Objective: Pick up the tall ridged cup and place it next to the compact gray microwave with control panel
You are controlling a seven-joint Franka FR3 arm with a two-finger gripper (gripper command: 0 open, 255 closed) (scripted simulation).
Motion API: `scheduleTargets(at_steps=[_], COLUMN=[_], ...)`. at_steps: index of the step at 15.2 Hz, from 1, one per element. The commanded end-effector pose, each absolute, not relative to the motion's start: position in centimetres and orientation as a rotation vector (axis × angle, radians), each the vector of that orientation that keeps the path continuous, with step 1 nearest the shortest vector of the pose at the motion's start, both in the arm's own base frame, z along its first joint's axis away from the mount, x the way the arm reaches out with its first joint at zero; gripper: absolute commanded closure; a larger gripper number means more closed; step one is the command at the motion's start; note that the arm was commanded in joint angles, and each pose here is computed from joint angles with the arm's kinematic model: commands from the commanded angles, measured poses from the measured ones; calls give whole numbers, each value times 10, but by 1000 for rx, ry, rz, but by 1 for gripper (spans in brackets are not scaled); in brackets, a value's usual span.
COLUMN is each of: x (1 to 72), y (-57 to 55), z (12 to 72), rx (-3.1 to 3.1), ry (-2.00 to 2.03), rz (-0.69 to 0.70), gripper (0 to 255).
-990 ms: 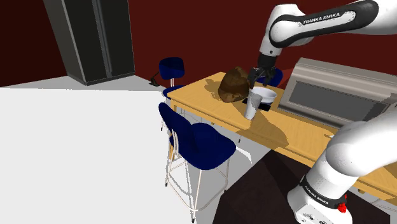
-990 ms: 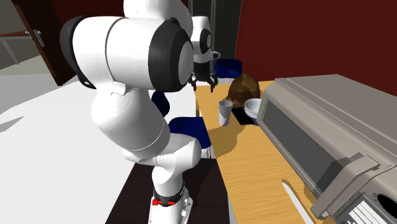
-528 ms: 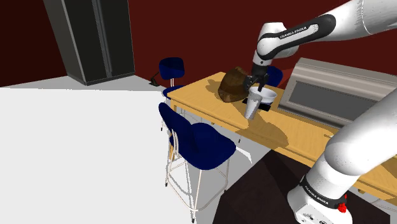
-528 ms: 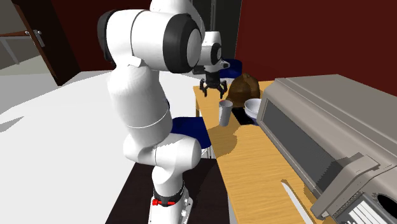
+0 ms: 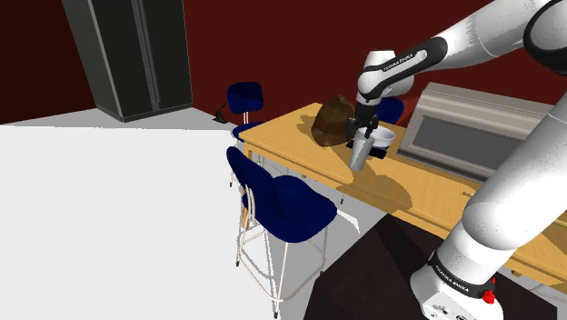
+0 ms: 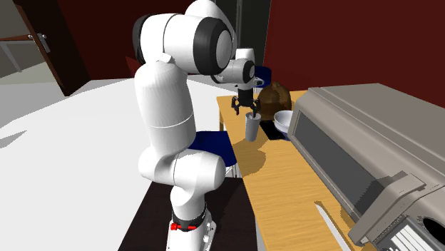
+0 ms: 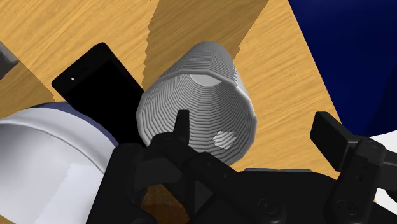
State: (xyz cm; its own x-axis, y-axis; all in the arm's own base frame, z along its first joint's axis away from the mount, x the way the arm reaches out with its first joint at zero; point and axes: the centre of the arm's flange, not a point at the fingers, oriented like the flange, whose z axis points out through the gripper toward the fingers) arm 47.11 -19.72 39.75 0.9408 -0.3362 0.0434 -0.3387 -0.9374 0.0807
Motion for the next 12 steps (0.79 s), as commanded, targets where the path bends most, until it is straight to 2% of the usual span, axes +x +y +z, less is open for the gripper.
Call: scheduleTargets(at_steps=[1,11,12], x=[471,471,472], y=[-199,-200,-200], z=[386,373,373], rx=[3009,3009,3009], ry=[-525,-525,-525], rz=[45,45,45], gripper=[0,0,255])
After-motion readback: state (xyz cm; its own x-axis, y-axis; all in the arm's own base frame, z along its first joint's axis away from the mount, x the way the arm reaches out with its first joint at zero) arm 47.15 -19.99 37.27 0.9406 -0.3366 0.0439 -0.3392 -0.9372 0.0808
